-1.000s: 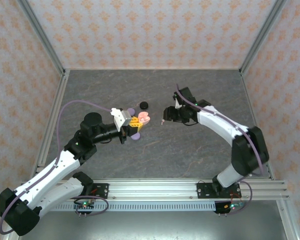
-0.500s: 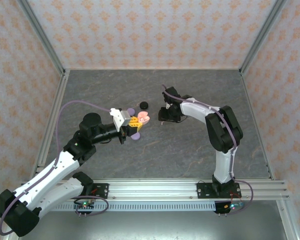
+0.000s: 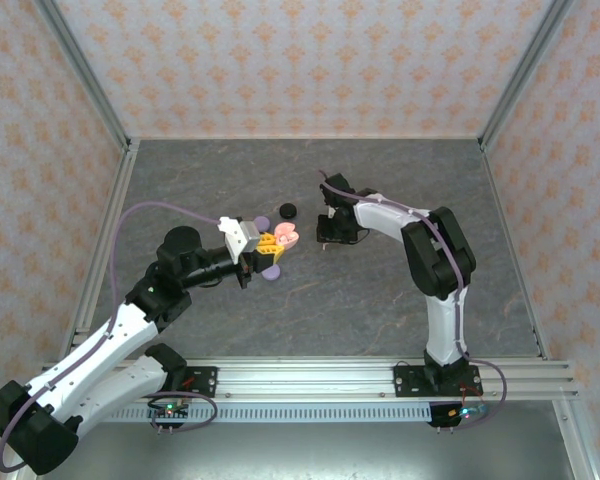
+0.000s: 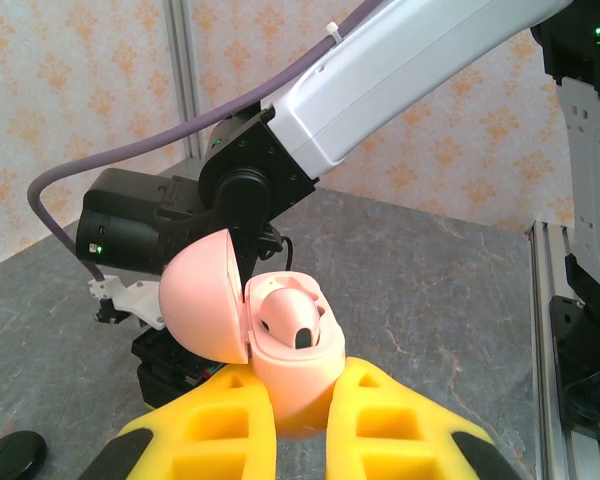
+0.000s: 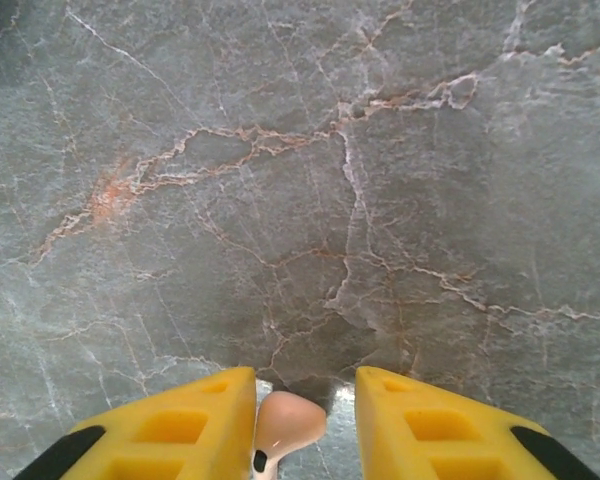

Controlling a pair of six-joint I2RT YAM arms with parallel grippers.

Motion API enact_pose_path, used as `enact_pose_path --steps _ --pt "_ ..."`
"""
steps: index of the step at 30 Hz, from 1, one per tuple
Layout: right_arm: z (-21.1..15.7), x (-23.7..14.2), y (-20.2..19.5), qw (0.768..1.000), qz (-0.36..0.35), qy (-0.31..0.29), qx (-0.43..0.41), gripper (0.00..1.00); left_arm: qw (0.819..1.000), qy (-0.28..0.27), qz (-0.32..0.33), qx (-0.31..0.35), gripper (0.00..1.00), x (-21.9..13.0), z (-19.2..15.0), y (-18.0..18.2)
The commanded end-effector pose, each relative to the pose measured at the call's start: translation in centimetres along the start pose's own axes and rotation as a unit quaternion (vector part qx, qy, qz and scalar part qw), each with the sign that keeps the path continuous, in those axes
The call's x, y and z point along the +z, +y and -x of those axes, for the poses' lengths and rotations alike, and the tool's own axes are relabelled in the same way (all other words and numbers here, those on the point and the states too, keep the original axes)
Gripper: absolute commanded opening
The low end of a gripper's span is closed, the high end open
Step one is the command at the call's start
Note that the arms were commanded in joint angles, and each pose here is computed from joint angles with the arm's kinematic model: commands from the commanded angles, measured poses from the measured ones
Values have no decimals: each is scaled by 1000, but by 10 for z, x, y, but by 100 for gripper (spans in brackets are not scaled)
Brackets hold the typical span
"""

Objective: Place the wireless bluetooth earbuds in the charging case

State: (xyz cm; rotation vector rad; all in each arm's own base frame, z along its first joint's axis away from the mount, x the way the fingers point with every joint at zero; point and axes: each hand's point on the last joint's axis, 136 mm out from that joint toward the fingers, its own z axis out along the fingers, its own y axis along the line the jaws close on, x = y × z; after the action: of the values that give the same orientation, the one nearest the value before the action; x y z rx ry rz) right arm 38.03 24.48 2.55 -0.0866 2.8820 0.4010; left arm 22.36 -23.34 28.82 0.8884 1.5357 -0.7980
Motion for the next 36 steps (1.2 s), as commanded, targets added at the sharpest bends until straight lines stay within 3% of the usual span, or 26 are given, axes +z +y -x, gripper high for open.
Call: enact_pose_path --steps 1,12,17,27,36 --pt "-10 7 3 1000 -11 21 -11 31 1000 -9 4 16 1 -3 6 -2" --pt "-20 9 5 999 -30 34 -27 25 1000 -6 10 17 1 -6 3 -2" --pt "-13 -7 12 999 -16 12 -32 23 1000 -7 11 16 1 -7 3 -2" --pt "6 -101 31 993 35 -108 -20 23 1000 -17 22 4 1 -2 -2 4" --pt "-4 -208 66 971 105 -213 -33 23 1000 -12 22 1 1 10 -8 11"
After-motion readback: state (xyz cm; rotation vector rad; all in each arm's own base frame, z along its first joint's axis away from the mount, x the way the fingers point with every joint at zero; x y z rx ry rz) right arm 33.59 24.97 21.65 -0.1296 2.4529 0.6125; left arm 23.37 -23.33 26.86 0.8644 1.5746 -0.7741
